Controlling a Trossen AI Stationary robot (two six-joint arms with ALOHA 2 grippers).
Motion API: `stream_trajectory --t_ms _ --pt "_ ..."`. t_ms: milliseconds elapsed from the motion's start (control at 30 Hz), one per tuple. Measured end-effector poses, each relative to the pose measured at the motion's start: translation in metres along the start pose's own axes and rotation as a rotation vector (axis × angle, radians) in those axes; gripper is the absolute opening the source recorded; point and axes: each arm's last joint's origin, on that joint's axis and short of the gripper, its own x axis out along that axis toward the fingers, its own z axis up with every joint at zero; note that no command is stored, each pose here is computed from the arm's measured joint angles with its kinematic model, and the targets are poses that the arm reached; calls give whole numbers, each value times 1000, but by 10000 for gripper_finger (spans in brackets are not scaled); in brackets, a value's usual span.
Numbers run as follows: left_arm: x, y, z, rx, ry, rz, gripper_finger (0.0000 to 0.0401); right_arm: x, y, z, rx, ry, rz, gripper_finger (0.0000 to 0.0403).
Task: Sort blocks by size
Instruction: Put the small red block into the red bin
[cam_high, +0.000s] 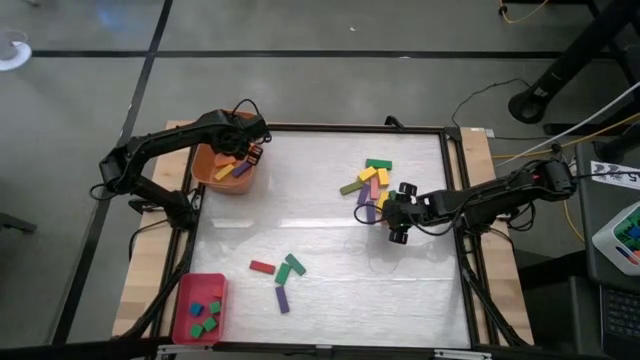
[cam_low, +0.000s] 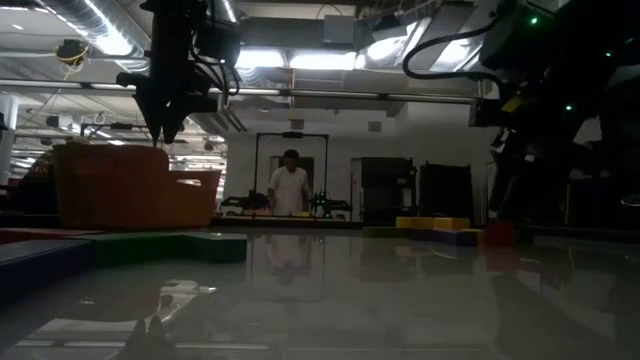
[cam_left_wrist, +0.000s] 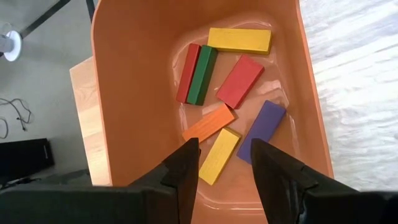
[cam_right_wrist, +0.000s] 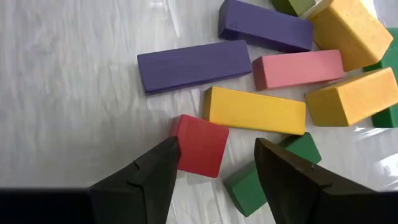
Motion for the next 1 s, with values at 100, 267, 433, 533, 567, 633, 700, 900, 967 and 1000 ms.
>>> stream_trajectory --t_ms 100,267,433,533,567,633,700,900,967,1000 --pt "0 0 0 0 0 0 131 -2 -1 0 3 -7 3 214" --pt "0 0 0 0 0 0 131 -8 -3 2 2 -28 7 214" --pt "0 0 0 0 0 0 131 -9 -3 3 4 -34 11 214" --pt "0 0 0 0 0 0 131 -9 -2 3 6 -33 21 214" --pt "0 0 0 0 0 0 131 -9 -2 3 6 -34 22 214" --pt "0 0 0 0 0 0 131 -9 -2 3 11 -33 30 214" --pt "0 0 0 0 0 0 131 -8 -1 3 27 -35 31 214" --pt "0 0 0 0 0 0 131 4 2 -3 41 9 19 214" --pt "0 0 0 0 -1 0 131 8 2 -5 38 20 10 214" --pt "0 0 0 0 0 0 131 10 3 -5 37 20 0 214"
